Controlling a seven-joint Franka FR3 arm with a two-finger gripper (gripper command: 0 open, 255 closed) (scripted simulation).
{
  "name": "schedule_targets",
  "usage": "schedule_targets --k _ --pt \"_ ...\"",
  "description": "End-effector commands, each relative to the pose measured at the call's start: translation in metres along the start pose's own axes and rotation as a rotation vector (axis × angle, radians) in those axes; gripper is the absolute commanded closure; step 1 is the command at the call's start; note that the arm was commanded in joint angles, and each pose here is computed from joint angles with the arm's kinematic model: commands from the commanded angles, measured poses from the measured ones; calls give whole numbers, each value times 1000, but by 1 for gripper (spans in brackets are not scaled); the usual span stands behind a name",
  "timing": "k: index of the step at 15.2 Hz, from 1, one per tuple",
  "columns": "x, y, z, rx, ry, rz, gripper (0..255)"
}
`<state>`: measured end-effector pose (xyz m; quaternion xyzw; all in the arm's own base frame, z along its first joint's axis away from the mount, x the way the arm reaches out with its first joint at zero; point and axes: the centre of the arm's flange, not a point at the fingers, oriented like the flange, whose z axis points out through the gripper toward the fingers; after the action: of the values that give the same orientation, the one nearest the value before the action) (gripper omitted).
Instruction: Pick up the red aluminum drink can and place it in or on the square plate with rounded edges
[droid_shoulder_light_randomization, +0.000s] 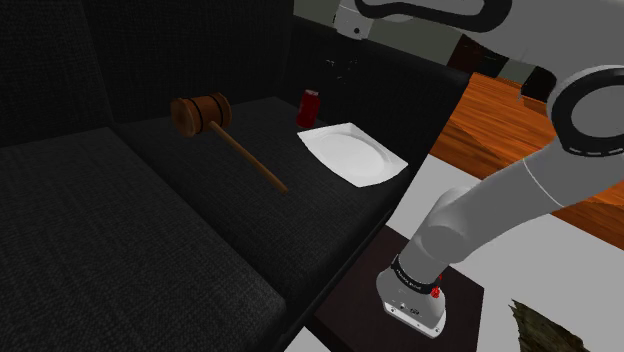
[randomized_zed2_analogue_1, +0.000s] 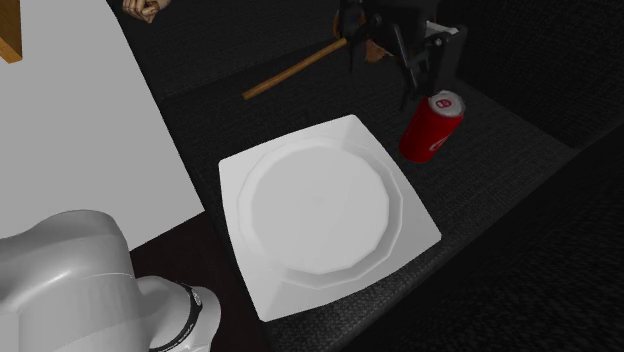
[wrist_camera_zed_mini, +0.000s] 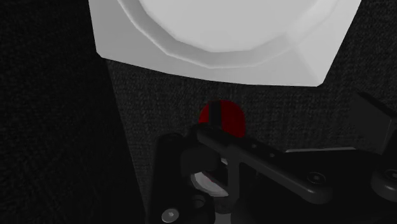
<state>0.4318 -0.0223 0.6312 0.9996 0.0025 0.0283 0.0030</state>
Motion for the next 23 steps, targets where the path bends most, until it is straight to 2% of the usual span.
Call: schedule_targets --k 1,7,15,22,23 --pt "29 8 7 -1 -15 11 0" --pt "103 40 20 -2 -58 43 0" --pt "101 40 60 -2 -58 43 0" --pt "101 40 60 -2 -58 43 0" --pt "101 40 60 -2 -58 43 255"
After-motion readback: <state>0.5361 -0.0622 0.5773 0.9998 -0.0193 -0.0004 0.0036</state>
